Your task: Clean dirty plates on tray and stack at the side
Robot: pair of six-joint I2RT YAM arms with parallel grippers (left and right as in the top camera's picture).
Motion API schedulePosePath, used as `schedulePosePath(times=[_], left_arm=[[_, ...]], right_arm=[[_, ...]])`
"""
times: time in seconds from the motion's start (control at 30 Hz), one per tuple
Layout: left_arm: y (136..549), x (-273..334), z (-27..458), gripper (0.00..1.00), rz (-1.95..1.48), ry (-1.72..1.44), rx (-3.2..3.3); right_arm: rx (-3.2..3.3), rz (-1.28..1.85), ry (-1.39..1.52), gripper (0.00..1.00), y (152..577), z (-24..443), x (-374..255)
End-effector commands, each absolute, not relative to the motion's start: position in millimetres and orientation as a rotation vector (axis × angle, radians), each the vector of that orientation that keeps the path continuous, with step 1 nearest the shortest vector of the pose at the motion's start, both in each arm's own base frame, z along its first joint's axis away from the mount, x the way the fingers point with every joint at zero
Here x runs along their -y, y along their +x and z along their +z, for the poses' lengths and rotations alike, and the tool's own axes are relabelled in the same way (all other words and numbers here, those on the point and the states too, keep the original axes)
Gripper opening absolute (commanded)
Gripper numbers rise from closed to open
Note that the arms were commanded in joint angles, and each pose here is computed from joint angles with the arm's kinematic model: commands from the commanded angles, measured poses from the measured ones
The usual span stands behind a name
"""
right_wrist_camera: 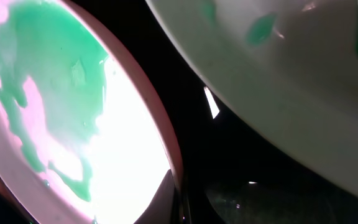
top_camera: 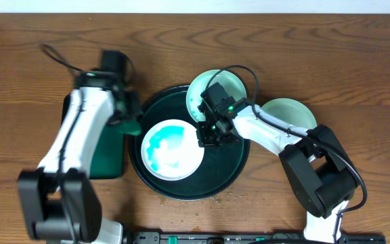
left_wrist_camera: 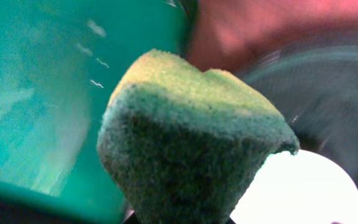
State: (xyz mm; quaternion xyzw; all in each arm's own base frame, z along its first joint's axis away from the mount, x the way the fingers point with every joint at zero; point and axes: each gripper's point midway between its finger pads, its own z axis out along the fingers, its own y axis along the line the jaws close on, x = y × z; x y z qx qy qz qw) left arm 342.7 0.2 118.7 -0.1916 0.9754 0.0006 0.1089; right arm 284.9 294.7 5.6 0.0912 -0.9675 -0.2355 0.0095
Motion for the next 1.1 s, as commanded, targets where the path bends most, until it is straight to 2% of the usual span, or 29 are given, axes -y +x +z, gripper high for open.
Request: schedulePosePath(times=[0.0,0.23,0.47,0.57,0.8,0.93,1.07], left_arm=[[347.5,-27.1,154.8,0.07,0.040,-0.596,-2.762],[340.4,-72.4,159.0,0.07,0.068,-0.774,-2.706],[334.8,-96.0,157.9,0.08,0.085,-0.869,-2.681],[334.8,-99.3,158.2,0.08,0.087,-0.880,-2.673],[334.5,-99.3,157.1,0.07,0.087,-0.881,-2.675],[334.6,-99.3,157.1,0.08,0.087,-0.881,-2.674],[334.5,-99.3,157.1,0.08,0.087,-0.881,-2.675]], right_arm=[[3.043,-0.821,0.444,0.01,294.5,28.0,-301.6],[3.262,-0.771,0.667,0.01,311.5,85.7,-296.5],[3.558,-0.473,0.814,0.01,322.1,145.5,-274.3],[3.682,-0.219,0.938,0.01,327.0,168.4,-263.4],[3.839,0.696,1.176,0.01,325.8,217.8,-251.6],[3.805,0.934,1.406,0.01,313.4,238.6,-270.5],[3.866,1.082,1.443,0.01,306.3,262.4,-284.2]])
